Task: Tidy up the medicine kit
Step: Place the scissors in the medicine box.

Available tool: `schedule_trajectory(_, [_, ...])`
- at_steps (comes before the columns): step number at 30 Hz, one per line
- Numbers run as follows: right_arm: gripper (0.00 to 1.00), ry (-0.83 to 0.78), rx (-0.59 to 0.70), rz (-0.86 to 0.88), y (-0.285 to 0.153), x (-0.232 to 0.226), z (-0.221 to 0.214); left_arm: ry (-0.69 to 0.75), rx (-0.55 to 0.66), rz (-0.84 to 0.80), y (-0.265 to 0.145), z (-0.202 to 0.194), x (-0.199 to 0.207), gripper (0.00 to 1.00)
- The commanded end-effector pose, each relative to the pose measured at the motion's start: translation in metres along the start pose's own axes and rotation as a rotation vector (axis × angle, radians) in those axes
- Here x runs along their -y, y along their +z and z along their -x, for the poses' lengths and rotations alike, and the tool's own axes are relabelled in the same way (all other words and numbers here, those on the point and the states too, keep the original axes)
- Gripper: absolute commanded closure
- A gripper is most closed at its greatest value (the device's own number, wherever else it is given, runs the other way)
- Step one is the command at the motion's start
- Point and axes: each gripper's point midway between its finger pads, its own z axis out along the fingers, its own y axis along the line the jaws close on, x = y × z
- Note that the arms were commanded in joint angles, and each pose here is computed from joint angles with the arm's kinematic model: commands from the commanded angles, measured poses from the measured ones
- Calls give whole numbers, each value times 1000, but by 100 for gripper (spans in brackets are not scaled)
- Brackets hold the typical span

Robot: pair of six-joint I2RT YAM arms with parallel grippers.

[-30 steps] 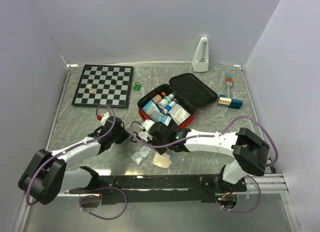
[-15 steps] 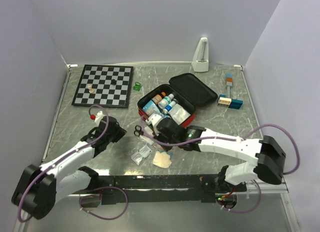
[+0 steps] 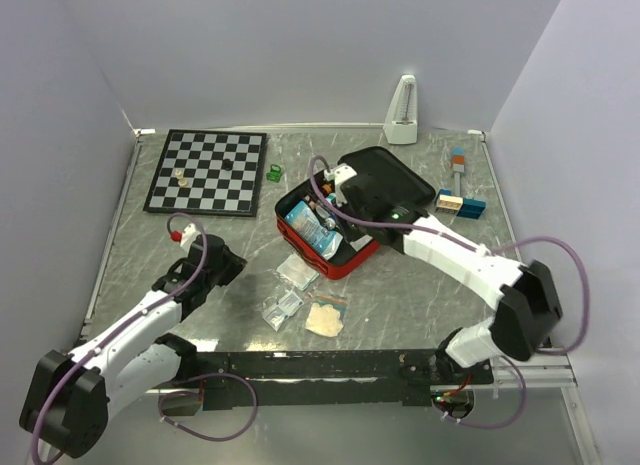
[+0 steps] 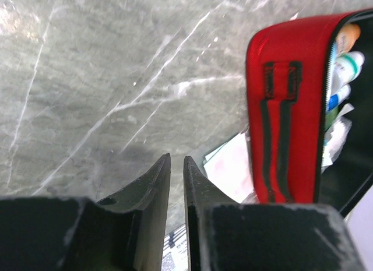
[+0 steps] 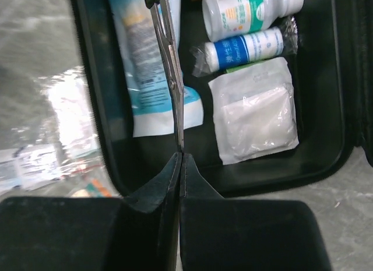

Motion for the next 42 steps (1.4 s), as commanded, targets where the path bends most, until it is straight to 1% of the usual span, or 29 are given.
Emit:
schedule_trajectory(1, [100,-26,-31,-25,30,16,8,20,-30,-23,2,-4,5,79])
schedule_trajectory(3, [100,-14,-49,-16,38,19,11,25,-32,-36,2,-4,8,79])
schedule_trajectory(4, [100,-37,-63,-17,43,22,10,29,-34,-41,2,-5,9,79])
schedule_trajectory(9, [100,-45,-101,-30,60,27,6,32,-42,-55,3,-6,11,79])
schedule_trajectory(14, [100,-56,-156,-1,76,22,-14,34,-56,-62,6,-11,9,79])
schedule_trajectory(19, [100,-52,-196,29,82,15,-36,44,-66,-57,7,-14,6,80])
schedule_trajectory(29, [100,-55,-278,86,94,3,-55,46,-81,-57,10,-18,5,79])
schedule_trajectory(32, [100,-46,-243,79,89,3,-50,43,-79,-55,10,-19,2,79])
schedule_trajectory(37, [100,-20,-93,79,68,3,-14,44,-80,-56,9,-19,3,79])
schedule_trajectory(42, [100,-42,-100,83,64,3,-3,40,-84,-58,9,-20,3,80])
